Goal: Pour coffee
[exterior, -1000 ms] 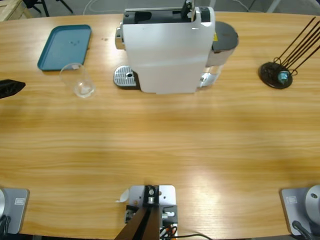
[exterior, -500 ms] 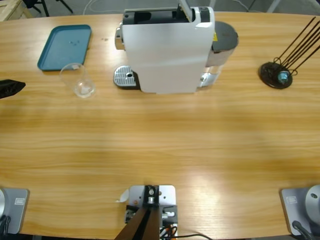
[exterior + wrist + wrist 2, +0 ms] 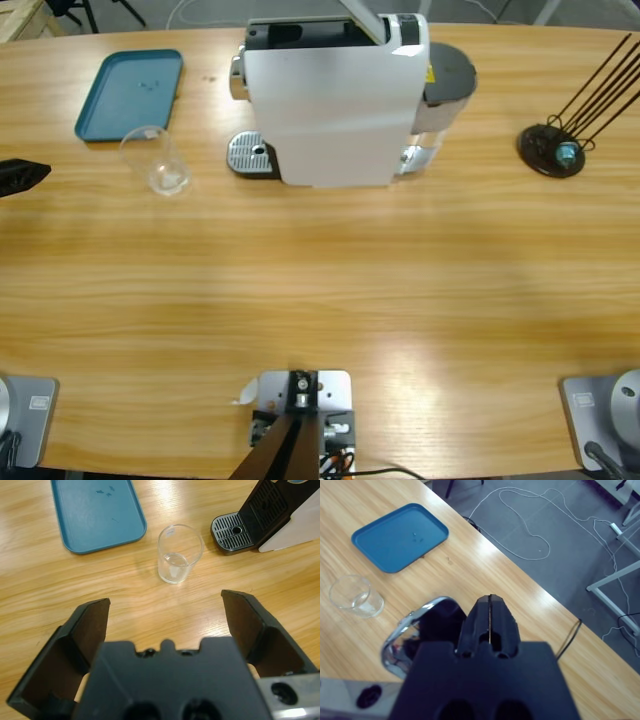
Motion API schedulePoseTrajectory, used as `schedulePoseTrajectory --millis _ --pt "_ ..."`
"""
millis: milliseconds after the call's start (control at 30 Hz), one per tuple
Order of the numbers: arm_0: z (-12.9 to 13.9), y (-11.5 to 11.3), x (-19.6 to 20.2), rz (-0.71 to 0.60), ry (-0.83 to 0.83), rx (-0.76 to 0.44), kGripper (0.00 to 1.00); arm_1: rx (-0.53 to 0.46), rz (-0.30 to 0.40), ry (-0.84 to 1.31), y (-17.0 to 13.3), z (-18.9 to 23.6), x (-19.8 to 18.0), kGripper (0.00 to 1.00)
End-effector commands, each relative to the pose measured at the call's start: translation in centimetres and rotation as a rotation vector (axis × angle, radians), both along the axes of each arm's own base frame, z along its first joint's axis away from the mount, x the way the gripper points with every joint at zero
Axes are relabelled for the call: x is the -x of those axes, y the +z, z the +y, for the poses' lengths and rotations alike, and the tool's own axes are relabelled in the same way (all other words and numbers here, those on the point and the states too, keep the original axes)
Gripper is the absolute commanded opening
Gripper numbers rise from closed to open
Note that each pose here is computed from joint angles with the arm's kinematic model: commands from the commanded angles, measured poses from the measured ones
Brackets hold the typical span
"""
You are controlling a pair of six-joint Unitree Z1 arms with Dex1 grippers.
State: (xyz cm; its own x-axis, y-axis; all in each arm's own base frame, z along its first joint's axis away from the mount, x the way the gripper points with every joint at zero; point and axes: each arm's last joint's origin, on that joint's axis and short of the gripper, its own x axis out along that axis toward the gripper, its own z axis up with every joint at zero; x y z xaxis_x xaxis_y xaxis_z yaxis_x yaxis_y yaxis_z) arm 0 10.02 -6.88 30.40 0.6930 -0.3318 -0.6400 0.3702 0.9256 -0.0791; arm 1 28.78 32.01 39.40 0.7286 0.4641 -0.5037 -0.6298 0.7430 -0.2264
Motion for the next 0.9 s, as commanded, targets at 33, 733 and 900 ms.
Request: schedulePoseTrajectory --millis 33,733,900 --pt "0.2 -1.0 0.1 0.014 -0.011 -0.02 0.964 0.117 0.155 0.081 -9.9 4.2 1.2 0.0" --pt "0.1 -1.0 0.0 0.02 -0.012 -0.024 0.959 0.127 0.223 0.068 -16.7 4.0 3.5 0.0" --pt "0.1 -1.0 0.0 0.02 -0.013 -0.025 0.959 0.104 0.199 0.061 -15.4 3.7 3.6 0.0"
